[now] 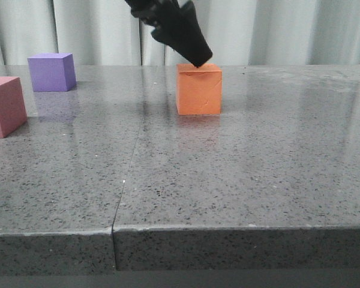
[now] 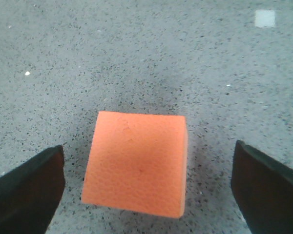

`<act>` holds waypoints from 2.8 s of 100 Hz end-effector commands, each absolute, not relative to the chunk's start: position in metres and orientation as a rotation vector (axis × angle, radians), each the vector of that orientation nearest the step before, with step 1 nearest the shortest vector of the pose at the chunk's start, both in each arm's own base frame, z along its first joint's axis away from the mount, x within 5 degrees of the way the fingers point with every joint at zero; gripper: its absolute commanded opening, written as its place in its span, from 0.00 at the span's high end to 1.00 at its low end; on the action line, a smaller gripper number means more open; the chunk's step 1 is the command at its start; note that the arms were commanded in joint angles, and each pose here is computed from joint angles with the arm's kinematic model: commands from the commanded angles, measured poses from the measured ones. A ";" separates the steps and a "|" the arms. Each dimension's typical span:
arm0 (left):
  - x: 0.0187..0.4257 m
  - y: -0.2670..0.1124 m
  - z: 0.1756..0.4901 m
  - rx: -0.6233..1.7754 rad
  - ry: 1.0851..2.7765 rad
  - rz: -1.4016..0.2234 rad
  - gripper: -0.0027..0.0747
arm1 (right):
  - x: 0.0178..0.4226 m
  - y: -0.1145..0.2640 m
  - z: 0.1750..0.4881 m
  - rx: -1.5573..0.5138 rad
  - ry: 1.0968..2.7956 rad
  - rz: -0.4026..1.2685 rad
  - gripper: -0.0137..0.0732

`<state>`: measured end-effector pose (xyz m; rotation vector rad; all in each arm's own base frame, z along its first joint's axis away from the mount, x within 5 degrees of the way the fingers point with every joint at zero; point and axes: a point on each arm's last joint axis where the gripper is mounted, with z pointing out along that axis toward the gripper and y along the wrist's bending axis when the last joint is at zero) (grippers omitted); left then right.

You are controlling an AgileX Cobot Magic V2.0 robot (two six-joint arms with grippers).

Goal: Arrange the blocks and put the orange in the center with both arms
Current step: 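Reach the left gripper down over the orange cube and grasp it, then lift the orange cube and carry it toward the purple cube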

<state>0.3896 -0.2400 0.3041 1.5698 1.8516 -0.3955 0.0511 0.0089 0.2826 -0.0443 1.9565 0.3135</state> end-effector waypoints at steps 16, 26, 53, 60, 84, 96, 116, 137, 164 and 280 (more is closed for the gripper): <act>0.388 -0.249 0.324 1.488 1.782 -0.437 0.13 | 0.053 0.009 0.297 -0.059 1.860 0.316 0.85; 0.390 -0.251 0.317 1.499 1.798 -0.446 0.13 | 0.053 0.009 0.297 -0.059 1.860 0.316 0.85; 0.391 -0.252 0.301 1.546 1.840 -0.476 0.13 | 0.053 0.009 0.297 -0.059 1.860 0.316 0.85; 0.391 -0.252 0.301 1.546 1.840 -0.476 0.17 | 0.053 0.009 0.297 -0.059 1.860 0.316 0.85; 0.391 -0.253 0.301 1.543 1.841 -0.479 0.50 | 0.053 0.009 0.297 -0.059 1.860 0.316 0.85; 0.391 -0.253 0.301 1.543 1.841 -0.479 0.60 | 0.053 0.009 0.297 -0.059 1.860 0.316 0.85; 0.387 -0.248 0.317 1.465 1.881 -0.480 0.64 | 0.053 0.009 0.297 -0.059 1.860 0.316 0.85; 0.387 -0.221 0.341 1.304 2.012 -0.336 0.64 | 0.053 0.009 0.297 -0.059 1.860 0.316 0.85; 0.382 -0.172 0.383 0.910 2.170 -0.209 0.64 | 0.053 0.009 0.297 -0.059 1.860 0.316 0.85; 0.393 -0.069 0.331 -0.128 2.465 0.005 0.64 | 0.053 0.009 0.297 -0.059 1.860 0.316 0.85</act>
